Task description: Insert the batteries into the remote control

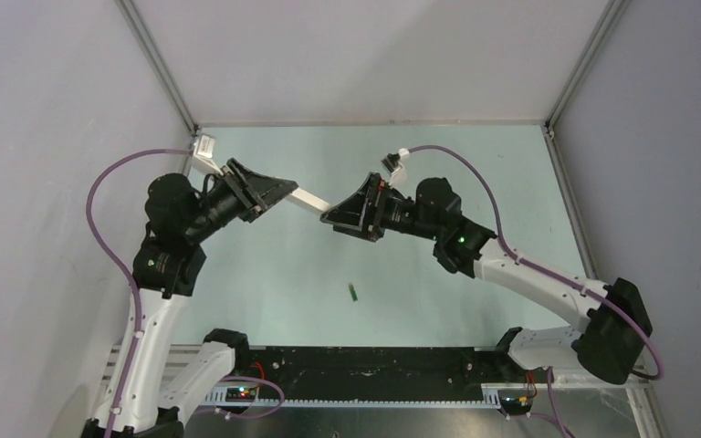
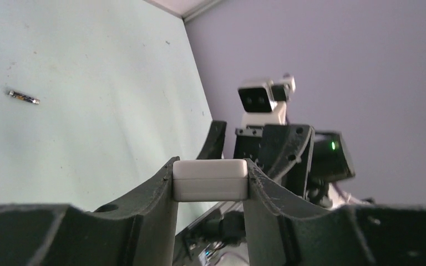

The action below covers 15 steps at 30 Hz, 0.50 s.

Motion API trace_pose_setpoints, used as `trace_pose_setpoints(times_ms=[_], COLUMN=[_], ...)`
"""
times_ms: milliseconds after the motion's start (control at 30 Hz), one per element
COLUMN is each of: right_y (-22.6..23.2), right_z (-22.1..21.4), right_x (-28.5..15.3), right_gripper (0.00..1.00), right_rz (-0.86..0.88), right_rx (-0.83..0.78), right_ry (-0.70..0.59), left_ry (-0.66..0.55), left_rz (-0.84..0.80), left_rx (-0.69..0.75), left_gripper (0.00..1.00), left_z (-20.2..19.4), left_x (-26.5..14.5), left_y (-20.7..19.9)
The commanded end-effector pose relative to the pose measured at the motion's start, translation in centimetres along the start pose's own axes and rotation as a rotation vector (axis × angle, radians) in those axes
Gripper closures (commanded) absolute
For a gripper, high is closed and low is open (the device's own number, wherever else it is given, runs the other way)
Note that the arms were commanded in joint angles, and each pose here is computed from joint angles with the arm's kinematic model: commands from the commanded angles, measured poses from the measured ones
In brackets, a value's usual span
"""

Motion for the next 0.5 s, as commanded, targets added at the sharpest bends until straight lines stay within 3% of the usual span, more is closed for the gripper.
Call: trace_pose_setpoints(times_ms=[0, 233, 467], right_y=[3.3, 4.2, 3.6], right_z=[3.8, 4.8, 5.7], right_x=[-0.5, 0.1, 0.0], right_gripper=[0.07, 0.05, 0.08], right_rz=[-0.002, 0.040, -0.052], right_rx=[0.115, 0.193, 0.110], right_ry=[-0.358, -0.446, -0.557], left_ry=[-0.153, -0.156, -0.130], left_rz=[-0.029, -0.069, -0.090], left_rx=[-0.129, -0.214, -0.339], left_gripper=[1.00, 1.00, 1.00], left_z=[1.4, 1.1, 0.6], left_x=[-0.6, -1.1, -1.0], left_y=[-1.8, -2.3, -2.4])
Point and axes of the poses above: each gripper's point midway between its finger pads, its own x axis out along the fingers, its own y axis along the line the jaws close on, z = x × y, the point moved 6 cm from there along -x, back along the fingers, and after that the axes turned 12 degrees about -x, right-handed, at the moved point
